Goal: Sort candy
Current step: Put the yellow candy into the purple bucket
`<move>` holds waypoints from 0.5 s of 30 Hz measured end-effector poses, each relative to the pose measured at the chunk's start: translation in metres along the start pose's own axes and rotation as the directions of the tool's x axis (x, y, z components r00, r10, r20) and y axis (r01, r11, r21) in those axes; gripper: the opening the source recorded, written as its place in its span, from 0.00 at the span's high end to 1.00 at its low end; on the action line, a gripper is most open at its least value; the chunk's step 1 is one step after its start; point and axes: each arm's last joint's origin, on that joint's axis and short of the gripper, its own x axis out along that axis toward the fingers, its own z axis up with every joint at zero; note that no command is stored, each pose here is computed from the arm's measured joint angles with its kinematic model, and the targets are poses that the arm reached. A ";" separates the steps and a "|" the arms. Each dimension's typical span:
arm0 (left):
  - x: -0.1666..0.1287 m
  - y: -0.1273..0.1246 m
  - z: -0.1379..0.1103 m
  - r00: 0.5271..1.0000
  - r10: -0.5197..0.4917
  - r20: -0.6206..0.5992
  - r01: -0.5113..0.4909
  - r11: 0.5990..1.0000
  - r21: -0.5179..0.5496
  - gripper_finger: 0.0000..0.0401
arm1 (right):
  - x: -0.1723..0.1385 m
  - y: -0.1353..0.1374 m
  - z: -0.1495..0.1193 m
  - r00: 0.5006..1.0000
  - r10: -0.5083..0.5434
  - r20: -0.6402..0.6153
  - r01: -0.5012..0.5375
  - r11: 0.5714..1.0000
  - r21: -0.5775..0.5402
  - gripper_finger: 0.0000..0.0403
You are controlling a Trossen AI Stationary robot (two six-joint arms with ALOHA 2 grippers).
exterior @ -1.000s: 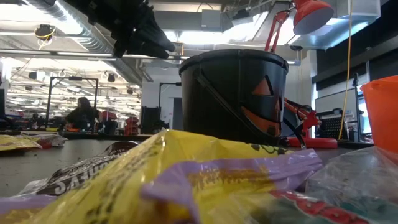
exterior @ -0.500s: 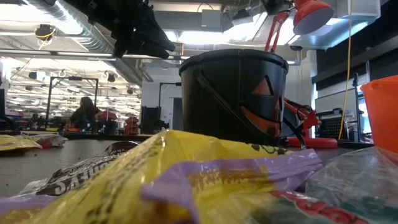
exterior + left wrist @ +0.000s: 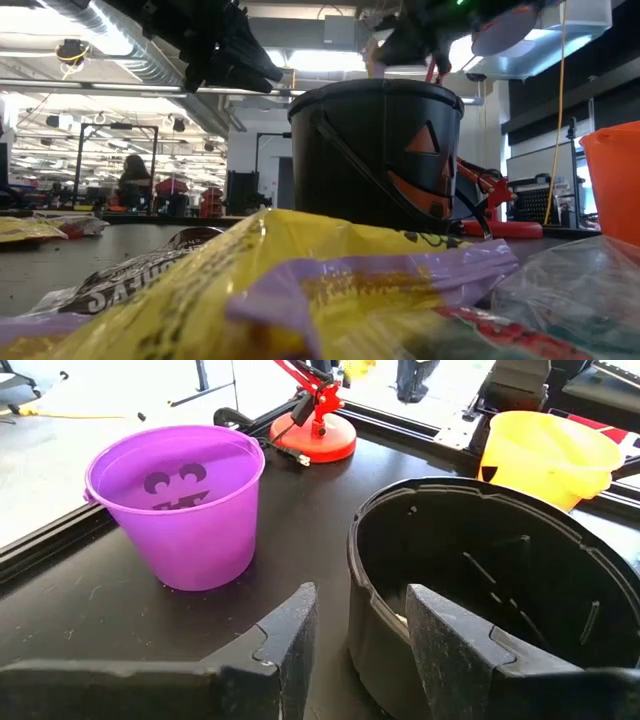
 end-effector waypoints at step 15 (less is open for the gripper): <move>0.000 0.001 0.000 1.000 0.024 0.011 -0.024 1.000 0.000 0.64 | 0.058 -0.076 -0.008 0.998 -0.061 -0.024 0.064 0.991 0.115 0.79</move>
